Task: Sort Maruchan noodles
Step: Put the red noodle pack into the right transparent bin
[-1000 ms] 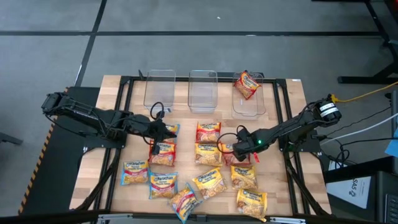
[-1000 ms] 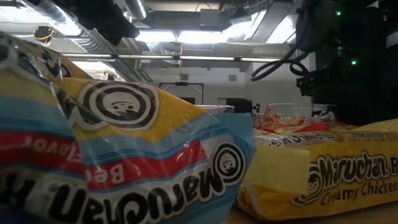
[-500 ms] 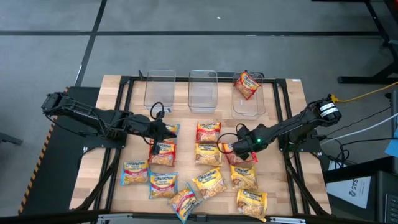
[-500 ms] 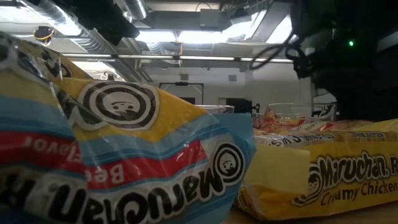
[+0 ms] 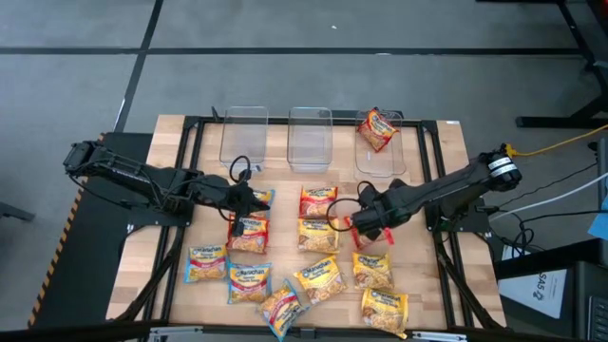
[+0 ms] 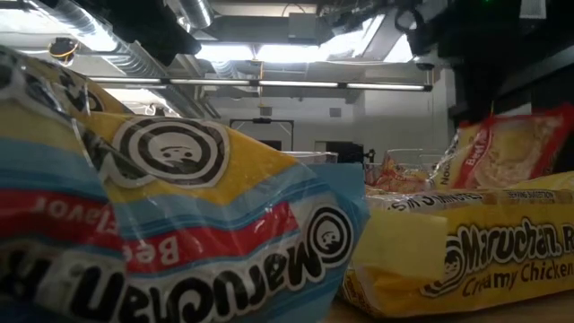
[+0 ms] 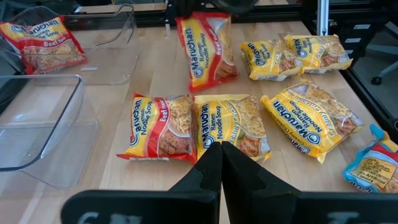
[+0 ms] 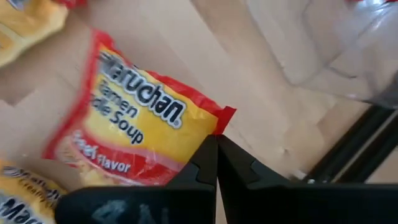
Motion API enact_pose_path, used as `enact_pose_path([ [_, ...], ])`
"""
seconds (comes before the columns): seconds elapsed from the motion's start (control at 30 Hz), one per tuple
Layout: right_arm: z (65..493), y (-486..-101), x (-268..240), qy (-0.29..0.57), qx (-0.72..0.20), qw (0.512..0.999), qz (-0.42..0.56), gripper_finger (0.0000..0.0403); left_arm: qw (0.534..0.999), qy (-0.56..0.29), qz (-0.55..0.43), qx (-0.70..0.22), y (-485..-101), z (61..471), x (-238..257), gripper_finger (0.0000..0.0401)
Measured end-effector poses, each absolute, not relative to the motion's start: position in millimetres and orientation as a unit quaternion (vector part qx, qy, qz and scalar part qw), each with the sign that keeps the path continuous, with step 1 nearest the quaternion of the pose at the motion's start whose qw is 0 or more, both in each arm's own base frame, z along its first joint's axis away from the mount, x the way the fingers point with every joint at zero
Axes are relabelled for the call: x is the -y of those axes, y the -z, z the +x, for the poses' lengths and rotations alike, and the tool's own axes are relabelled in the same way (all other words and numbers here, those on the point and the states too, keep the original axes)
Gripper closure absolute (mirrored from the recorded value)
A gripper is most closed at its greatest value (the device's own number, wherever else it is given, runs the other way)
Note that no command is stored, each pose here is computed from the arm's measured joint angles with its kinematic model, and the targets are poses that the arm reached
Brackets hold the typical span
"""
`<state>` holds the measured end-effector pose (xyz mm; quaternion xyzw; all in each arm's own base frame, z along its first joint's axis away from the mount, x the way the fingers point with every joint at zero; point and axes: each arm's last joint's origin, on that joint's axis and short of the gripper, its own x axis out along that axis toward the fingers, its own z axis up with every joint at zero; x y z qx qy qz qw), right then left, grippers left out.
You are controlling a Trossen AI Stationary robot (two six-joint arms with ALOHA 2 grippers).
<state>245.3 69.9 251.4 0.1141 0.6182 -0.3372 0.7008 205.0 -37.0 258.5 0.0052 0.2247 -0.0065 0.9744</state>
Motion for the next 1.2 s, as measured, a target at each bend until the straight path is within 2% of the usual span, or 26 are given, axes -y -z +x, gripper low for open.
enact_pose_path([
  [0.43, 248, -320, -68, 0.346, -0.58, 0.731, 0.091, 0.0403, 0.974, 0.007, 0.005, -0.225, -258, 205, 37, 0.0401],
  [0.63, 249, -326, -69, 0.341, -0.576, 0.736, 0.105, 0.0403, 0.974, 0.007, 0.005, -0.225, -258, 205, 37, 0.0401],
  [0.77, 247, -314, -69, 0.355, -0.588, 0.716, 0.123, 0.0402, 0.974, 0.007, 0.006, -0.227, -258, 205, 37, 0.0401],
  [0.97, 237, -262, -66, 0.38, -0.622, 0.678, 0.095, 0.0381, 0.974, 0.006, 0.006, -0.228, -258, 205, 37, 0.0401],
  [1.07, 229, -234, -63, 0.39, -0.639, 0.658, 0.076, 0.0353, 0.973, 0.007, 0.006, -0.229, -258, 205, 37, 0.0401],
  [1.2, 218, -205, -60, 0.403, -0.65, 0.64, 0.078, 0.0291, 0.973, 0.006, 0.006, -0.229, -258, 205, 37, 0.0401],
])
